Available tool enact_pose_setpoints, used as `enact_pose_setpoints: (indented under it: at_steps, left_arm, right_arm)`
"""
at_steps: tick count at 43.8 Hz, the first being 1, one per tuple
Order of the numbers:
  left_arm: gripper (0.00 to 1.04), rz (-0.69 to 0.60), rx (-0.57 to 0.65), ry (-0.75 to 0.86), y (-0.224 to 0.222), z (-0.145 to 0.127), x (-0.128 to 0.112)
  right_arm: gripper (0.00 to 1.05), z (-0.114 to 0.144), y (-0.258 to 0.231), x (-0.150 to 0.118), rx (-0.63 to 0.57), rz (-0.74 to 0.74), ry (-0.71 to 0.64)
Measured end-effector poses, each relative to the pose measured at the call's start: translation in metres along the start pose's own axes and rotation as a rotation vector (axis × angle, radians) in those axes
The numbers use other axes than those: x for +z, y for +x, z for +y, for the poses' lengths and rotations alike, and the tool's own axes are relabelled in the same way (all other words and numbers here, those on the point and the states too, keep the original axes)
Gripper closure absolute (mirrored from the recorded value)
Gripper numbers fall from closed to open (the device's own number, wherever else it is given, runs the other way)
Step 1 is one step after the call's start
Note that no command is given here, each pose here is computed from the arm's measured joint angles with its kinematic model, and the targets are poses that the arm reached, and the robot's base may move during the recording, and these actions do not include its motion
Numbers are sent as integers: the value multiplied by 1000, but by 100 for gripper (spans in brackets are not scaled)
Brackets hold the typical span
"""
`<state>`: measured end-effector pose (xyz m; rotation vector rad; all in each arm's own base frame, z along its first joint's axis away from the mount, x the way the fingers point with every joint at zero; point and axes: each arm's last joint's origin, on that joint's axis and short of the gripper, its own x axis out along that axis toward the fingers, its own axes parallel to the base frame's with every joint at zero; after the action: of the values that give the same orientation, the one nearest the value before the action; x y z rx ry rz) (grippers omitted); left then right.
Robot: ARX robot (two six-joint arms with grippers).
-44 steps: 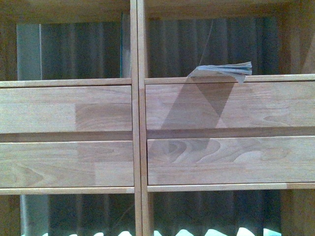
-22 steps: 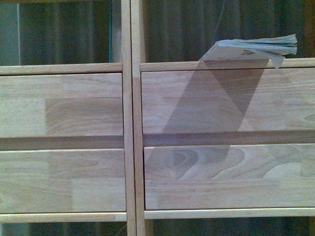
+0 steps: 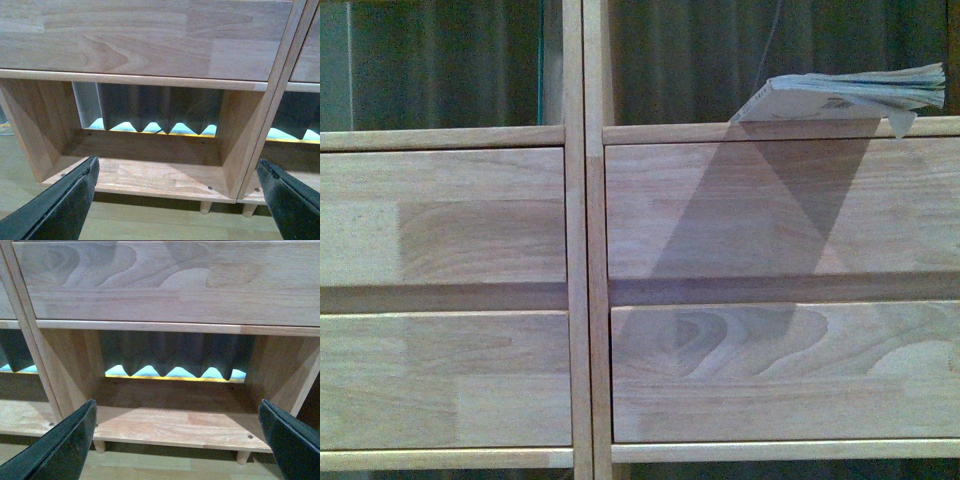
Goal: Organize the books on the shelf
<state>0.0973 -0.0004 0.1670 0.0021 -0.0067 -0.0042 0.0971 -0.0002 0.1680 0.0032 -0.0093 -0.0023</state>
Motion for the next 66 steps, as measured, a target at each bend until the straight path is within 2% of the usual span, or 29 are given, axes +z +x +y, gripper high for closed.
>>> enact_pose_setpoints:
  at_steps: [48, 55, 60, 66]
  left_arm:
    - [7, 0, 0, 0, 0, 0, 0]
    - [7, 0, 1, 0, 0, 0, 0]
    - [7, 0, 0, 0, 0, 0, 0]
    - [7, 0, 0, 0, 0, 0, 0]
  right_arm:
    - [7, 0, 0, 0, 2, 0, 0]
    - [7, 0, 1, 3, -166, -28, 19]
    - [7, -1, 8, 1, -223, 58, 72]
    - [7, -1, 22, 13, -186, 173, 200]
